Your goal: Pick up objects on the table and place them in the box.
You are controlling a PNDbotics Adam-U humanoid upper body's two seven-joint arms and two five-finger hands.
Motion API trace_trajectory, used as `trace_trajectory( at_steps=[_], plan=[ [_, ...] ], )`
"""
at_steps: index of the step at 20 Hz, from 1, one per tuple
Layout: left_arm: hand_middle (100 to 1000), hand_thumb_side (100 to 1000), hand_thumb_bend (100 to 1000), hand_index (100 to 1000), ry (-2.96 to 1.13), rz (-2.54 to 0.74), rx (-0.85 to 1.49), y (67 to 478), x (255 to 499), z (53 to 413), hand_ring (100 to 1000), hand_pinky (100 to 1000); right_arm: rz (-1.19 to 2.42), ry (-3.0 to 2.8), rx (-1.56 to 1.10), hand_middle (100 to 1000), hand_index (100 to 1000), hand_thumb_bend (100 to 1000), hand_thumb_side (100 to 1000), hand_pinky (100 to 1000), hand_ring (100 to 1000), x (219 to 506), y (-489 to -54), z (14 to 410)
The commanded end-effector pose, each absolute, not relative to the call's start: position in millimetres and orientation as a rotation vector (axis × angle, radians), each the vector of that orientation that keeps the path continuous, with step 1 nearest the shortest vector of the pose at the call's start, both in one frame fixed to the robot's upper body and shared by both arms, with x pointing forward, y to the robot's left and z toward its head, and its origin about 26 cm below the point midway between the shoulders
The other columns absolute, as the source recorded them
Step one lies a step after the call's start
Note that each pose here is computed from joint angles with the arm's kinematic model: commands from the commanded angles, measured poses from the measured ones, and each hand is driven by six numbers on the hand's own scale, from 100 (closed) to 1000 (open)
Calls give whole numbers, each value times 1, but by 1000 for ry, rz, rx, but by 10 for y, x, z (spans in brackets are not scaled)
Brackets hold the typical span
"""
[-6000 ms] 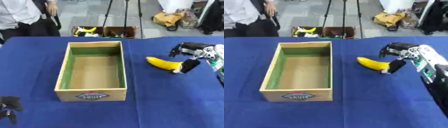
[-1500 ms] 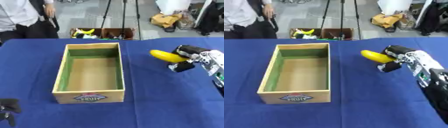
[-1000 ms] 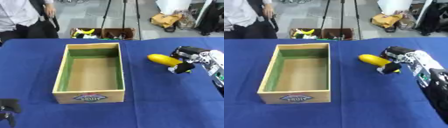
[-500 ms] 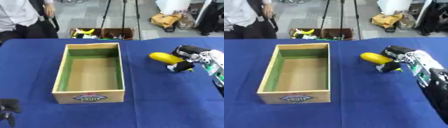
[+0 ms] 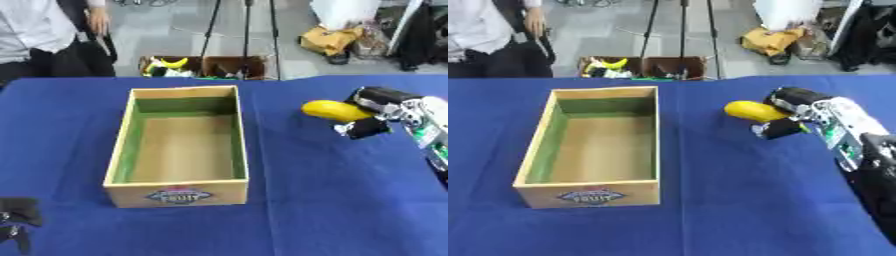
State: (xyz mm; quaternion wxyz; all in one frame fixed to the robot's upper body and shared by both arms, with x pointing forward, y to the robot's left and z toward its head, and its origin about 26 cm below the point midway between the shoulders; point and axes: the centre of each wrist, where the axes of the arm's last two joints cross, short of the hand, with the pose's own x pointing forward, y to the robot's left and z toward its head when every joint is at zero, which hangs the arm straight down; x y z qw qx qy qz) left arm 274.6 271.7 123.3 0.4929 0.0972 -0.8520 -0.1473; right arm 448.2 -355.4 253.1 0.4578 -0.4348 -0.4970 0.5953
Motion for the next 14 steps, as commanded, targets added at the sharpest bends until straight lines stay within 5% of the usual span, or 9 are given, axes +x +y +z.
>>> trace_trajectory(
  at_steps=[1,14],
  plan=[
    [505,1000,100,665,-2086,-390,257,2750,2731,1314,532,286,1439,-1264,-1145,518,603,100,692,554,713,4419,-3634,2824],
    [506,999,100,666,-2086,-398,257,2752,2731,1316,534,284,1403,-1310,-1167,505,589,100,746,546,703,4377,-3640,2965]
  ],
)
